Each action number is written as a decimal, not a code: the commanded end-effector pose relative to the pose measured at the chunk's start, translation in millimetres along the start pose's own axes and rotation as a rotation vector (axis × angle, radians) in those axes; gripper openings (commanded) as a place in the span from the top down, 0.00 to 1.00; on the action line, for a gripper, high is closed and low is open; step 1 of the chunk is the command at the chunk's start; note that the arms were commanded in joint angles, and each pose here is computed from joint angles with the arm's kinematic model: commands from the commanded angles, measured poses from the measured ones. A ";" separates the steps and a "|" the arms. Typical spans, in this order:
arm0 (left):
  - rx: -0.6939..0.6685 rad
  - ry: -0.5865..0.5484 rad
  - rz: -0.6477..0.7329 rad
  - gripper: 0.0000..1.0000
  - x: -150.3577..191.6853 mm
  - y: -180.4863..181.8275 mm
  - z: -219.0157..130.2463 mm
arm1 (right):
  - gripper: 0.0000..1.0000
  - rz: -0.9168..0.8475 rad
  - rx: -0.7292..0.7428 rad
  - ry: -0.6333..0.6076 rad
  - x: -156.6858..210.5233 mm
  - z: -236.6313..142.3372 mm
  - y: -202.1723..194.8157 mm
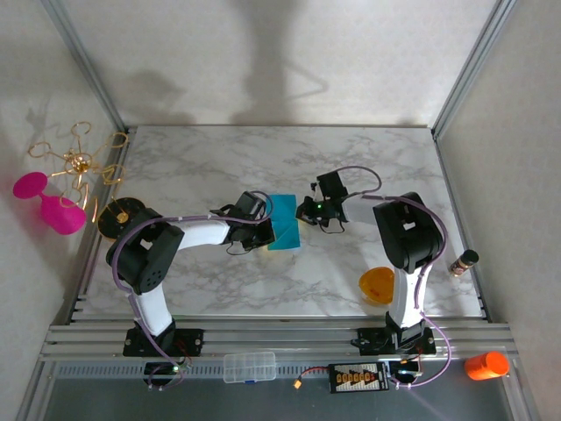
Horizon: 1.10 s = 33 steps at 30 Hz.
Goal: Fold a paper plane with a square sheet of paper (pick it up from the middle)
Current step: Fold the triangle a second time at the center of the table.
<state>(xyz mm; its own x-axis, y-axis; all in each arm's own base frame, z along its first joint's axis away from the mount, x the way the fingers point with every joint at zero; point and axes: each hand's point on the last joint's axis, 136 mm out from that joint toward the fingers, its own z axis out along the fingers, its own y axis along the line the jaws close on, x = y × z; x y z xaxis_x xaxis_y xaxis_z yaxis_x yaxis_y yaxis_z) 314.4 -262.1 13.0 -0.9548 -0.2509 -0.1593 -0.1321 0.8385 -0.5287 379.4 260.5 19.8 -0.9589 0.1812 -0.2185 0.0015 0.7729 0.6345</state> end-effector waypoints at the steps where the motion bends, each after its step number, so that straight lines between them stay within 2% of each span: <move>1: -0.261 0.105 -0.036 1.00 37.6 73.5 9.3 | 0.98 -0.008 0.076 -0.092 -30.9 -11.4 -18.3; 5: -0.244 0.098 -0.032 1.00 33.8 66.9 9.5 | 0.98 -0.043 0.003 -0.104 -29.5 -23.0 7.3; 12: -0.226 0.097 -0.028 1.00 30.5 58.5 9.1 | 0.98 -0.087 -0.064 0.003 13.8 -5.6 34.7; 18: -0.214 0.085 -0.028 1.00 26.4 52.5 6.0 | 0.98 -0.072 -0.059 0.064 33.0 12.3 30.2; 25: -0.179 0.079 -0.024 1.00 22.5 41.6 4.3 | 0.98 -0.060 0.026 0.082 40.1 19.8 6.7; 28: -0.125 0.063 0.000 1.00 14.3 23.3 -1.4 | 0.99 -0.053 0.061 0.095 45.2 23.0 -4.1; 30: 0.003 0.070 0.056 0.97 11.3 -9.5 -9.0 | 0.99 -0.050 0.083 0.106 48.7 24.3 -10.5; 33: 0.093 0.010 0.096 0.93 -3.1 -38.6 -25.6 | 0.99 -0.044 0.099 0.110 51.2 24.5 -15.6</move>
<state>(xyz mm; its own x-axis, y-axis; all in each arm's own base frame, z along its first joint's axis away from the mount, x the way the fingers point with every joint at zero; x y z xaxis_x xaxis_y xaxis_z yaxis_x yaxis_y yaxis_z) 311.3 -266.0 20.8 -0.9660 -0.2112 -0.1490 -0.1024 0.8419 -0.5298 354.2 294.5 18.7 -0.9694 0.0863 -0.2297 -0.0835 0.7642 0.6395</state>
